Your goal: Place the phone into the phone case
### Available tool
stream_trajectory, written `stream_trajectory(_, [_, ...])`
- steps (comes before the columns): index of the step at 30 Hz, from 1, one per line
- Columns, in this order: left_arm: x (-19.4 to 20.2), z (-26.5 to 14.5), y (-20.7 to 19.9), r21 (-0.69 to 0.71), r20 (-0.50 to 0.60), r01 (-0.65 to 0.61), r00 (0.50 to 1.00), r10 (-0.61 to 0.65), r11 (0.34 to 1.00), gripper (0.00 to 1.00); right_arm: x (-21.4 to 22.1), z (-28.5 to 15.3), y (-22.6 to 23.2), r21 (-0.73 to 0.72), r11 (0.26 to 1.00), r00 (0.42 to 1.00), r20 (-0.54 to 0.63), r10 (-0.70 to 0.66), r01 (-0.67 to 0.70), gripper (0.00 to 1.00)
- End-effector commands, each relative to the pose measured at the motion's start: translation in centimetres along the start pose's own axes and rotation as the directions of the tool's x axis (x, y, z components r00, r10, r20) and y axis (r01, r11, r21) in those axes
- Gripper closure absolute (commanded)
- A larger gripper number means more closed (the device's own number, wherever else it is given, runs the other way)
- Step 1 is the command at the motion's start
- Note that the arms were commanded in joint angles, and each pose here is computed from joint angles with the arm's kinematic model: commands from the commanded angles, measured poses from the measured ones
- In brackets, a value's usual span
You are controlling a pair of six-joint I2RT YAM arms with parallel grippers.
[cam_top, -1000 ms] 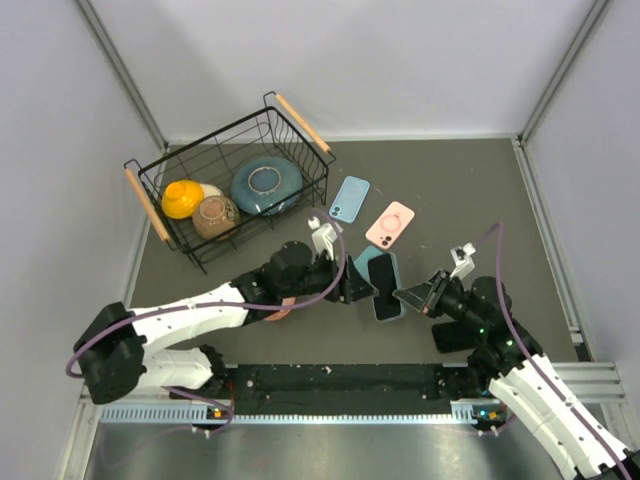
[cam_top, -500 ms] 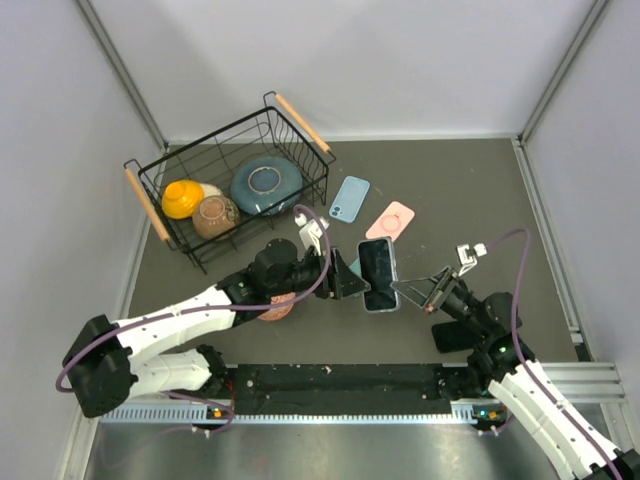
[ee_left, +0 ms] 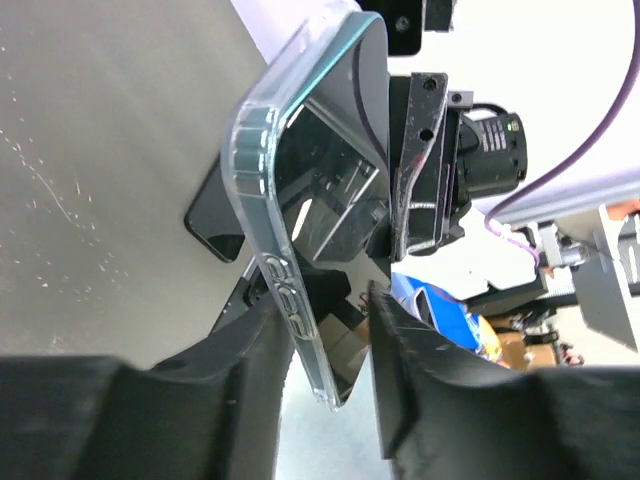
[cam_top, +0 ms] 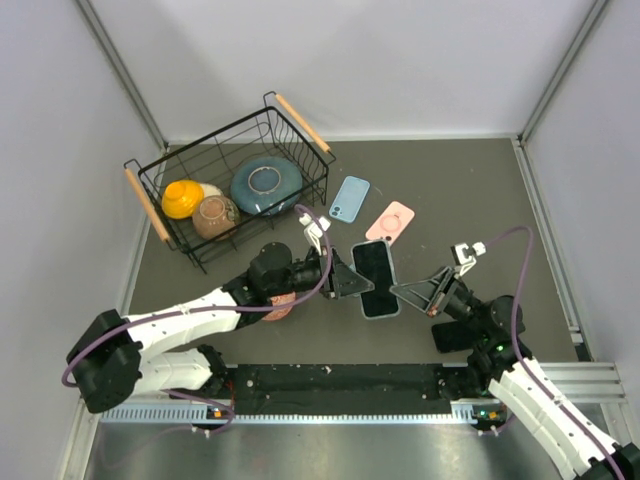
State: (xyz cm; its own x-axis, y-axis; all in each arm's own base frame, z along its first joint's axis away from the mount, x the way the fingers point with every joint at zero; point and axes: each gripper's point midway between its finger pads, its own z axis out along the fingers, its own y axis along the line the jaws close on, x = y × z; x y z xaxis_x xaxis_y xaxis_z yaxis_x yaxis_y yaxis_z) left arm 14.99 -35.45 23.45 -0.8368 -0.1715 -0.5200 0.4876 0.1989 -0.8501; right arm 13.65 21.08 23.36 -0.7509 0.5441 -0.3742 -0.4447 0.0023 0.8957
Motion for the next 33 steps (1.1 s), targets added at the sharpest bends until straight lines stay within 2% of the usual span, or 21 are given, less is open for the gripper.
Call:
stream_trajectory(1, [-0.5,-0.2,-2.1,0.121,0.027,-0.041,0.999,0.038,0.992,0.67,1.1,-0.4,-0.6,-0.021,0.999,0.999,-0.036,-0.036,0.036,0.96])
stream_trajectory(4, [-0.2,-0.5,-2.9,0.165,0.015,-0.068,0.998,0.066,0.984,0.81,1.2,-0.3,-0.8,0.002,0.998,0.996,-0.053,-0.065,0.065,0.89])
stream_trajectory(6, [-0.1,-0.7,-3.4,0.193,0.012,-0.085,0.996,0.084,0.977,0.86,1.2,-0.3,-1.0,0.009,0.996,0.995,-0.06,-0.082,0.083,0.84])
stream_trajectory(7, [0.1,-0.8,-3.8,0.21,0.003,-0.094,0.995,0.096,0.973,0.89,1.1,-0.2,-0.7,0.009,0.995,0.994,-0.06,-0.095,0.096,0.76])
stream_trajectory(11, [0.7,-1.1,-3.9,0.219,-0.028,-0.125,0.991,0.134,0.968,1.0,0.9,0.0,-0.9,0.046,0.99,0.988,-0.079,-0.131,0.135,0.61])
stream_trajectory(13, [1.0,-1.2,-3.8,0.218,-0.043,-0.139,0.987,0.152,0.966,1.0,0.5,0.3,-0.6,0.054,0.985,0.984,-0.075,-0.162,0.166,0.49])
stream_trajectory(18, [2.7,-1.9,-3.6,0.248,-0.123,-0.165,0.972,0.2,0.955,1.0,-0.1,1.1,-0.2,0.066,0.975,0.974,-0.093,-0.205,0.211,0.29])
stream_trajectory(24, [3.9,-2.5,-2.2,0.234,-0.165,-0.159,0.966,0.2,0.959,1.0,-0.4,2.6,0.9,0.019,0.973,0.963,-0.146,-0.225,0.23,0.3])
stream_trajectory(26, [4.1,-2.8,-1.4,0.216,-0.169,-0.152,0.967,0.19,0.965,1.0,-0.6,2.9,1.6,-0.007,0.97,0.959,-0.15,-0.242,0.244,0.36])
stream_trajectory(28, [4.3,-3.0,-1.0,0.214,-0.175,-0.148,0.967,0.187,0.966,1.0,-0.8,3.1,1.7,-0.006,0.968,0.955,-0.156,-0.25,0.252,0.47])
stream_trajectory(32, [4.5,-3.1,-0.2,0.204,-0.192,-0.131,0.966,0.171,0.97,1.0,-0.9,3.3,1.8,-0.01,0.965,0.952,-0.159,-0.26,0.262,0.54])
stream_trajectory(33, [4.5,-3.1,0.0,0.201,-0.196,-0.128,0.966,0.167,0.971,1.0,-0.9,3.3,1.8,-0.007,0.965,0.952,-0.157,-0.261,0.263,0.59])
